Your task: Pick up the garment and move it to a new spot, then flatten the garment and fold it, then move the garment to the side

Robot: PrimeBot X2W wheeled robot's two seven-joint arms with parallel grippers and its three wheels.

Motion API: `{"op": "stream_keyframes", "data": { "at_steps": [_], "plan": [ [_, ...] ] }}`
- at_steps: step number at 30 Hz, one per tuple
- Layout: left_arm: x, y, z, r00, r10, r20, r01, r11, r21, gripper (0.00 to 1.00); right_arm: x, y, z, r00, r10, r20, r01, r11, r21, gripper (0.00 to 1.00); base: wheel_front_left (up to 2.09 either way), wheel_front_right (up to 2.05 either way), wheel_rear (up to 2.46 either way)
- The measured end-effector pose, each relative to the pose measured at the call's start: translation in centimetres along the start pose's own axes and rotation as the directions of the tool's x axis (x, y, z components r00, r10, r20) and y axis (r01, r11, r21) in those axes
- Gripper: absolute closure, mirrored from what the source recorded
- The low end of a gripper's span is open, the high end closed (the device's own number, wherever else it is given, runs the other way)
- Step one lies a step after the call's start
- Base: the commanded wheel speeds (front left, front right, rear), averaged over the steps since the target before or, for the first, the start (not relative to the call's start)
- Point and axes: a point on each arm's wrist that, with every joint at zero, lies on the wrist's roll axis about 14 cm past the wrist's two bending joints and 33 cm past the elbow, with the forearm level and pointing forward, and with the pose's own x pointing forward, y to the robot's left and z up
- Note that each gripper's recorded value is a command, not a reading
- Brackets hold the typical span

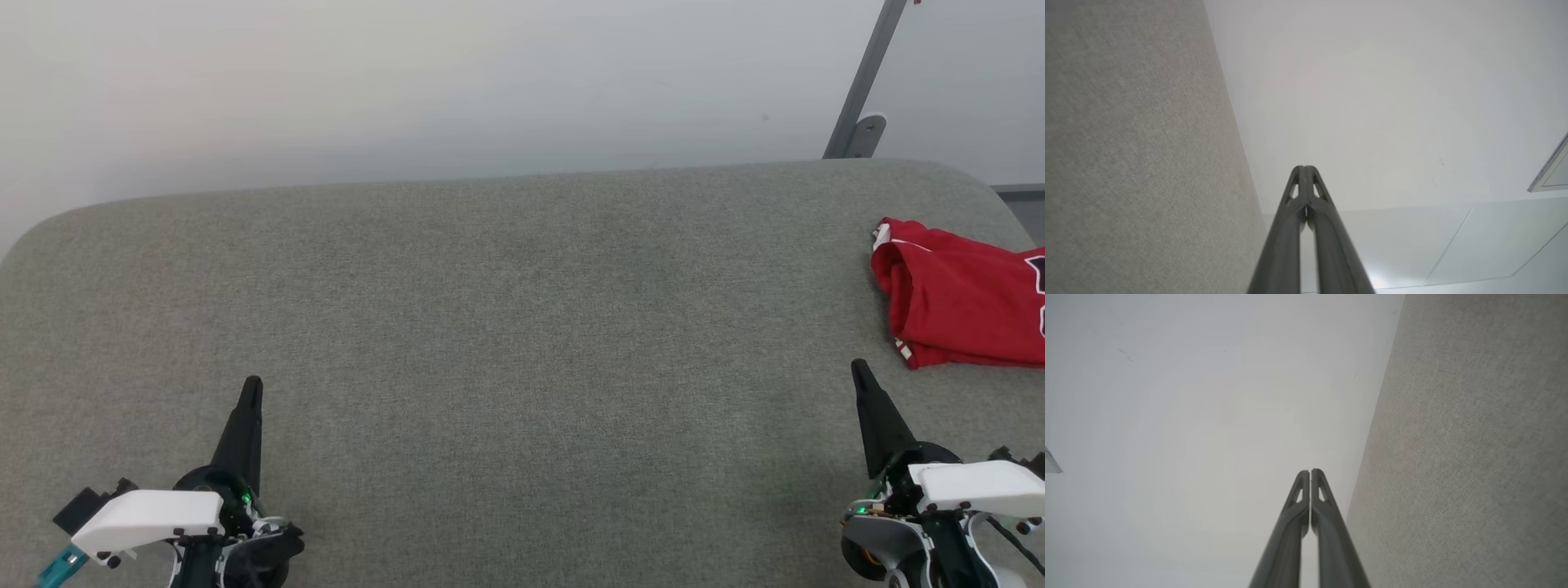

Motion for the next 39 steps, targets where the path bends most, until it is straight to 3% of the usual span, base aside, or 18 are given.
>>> {"op": "stream_keyframes", "data": {
  "at_steps": [6,39],
  "plan": [
    [0.17,-0.04,-0.3,1.0,-0.003,-0.007,0.003,0.999,-0.04,1.0,0.14,0.27,-0.12,1.0,0.01,-0.002,-0.01,0.999,0.036,1.0,0.0,0.0,0.0],
    [0.2,-0.07,-0.34,1.0,-0.004,-0.007,0.004,0.999,-0.042,1.0,0.2,0.38,-0.13,1.0,0.013,-0.002,-0.013,0.999,0.038,1.0,0.0,0.0,0.0]
  ]
}}
